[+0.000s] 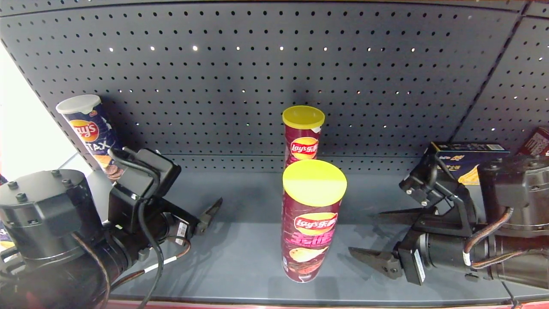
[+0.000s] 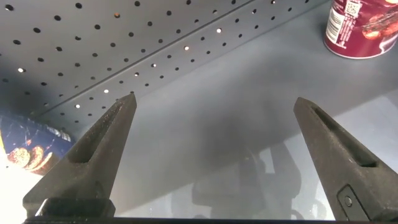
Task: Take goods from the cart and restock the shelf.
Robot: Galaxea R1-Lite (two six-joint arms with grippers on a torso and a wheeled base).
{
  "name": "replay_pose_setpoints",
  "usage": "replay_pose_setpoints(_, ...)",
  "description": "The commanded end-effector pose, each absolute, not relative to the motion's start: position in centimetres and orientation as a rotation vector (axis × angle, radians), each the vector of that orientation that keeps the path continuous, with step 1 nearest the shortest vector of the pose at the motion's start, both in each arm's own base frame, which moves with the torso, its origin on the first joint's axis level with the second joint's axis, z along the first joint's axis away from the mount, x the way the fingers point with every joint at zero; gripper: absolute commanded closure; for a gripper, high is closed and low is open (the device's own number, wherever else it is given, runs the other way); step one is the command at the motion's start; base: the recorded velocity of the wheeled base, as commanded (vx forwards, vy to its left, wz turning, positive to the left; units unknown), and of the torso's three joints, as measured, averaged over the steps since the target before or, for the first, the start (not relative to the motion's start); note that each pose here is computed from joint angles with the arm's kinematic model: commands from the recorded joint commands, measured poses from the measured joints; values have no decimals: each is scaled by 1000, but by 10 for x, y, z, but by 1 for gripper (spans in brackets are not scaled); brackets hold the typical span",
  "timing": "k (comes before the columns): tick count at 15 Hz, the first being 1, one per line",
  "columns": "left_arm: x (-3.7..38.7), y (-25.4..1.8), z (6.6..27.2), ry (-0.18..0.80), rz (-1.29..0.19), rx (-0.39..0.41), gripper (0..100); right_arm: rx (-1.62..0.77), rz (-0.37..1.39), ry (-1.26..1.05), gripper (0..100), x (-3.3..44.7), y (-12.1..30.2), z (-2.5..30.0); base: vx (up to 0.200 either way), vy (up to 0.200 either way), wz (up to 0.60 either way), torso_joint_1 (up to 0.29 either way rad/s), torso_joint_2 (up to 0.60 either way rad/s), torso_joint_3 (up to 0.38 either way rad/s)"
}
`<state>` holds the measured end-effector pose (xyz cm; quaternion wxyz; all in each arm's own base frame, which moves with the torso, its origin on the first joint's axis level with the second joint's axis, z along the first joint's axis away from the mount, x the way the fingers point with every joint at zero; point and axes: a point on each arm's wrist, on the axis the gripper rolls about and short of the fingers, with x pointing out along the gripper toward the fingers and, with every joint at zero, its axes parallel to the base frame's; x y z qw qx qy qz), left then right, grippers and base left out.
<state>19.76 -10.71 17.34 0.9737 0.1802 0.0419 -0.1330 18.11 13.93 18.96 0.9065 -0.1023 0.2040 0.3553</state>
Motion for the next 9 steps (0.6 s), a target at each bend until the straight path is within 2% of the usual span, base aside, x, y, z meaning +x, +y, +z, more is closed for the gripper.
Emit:
replay_pose_setpoints(1,190,-99,179,61,-248,350,0,-141,607,234,0,166,97,227,0,0,0,0,0,0)
replay_pose_setpoints(2,187,-96,180,55,-242,347,0,-130,576,202,0,160,87,233,0,0,0,0,0,0)
replay_pose_setpoints(3,172,-85,181,42,-226,339,0,-131,456,98,0,132,53,242,0,0,0,0,0,0)
replay_pose_setpoints(5,150,-70,173,50,-212,341,0,-131,298,-1,0,95,23,241,0,0,0,0,0,0)
replay_pose_setpoints(7,137,-60,169,47,-191,338,0,-131,187,-54,0,52,8,214,0,0,0,0,0,0)
replay_pose_setpoints(9,135,-59,170,38,-188,336,0,-136,106,-53,0,23,2,171,0,0,0,0,0,0)
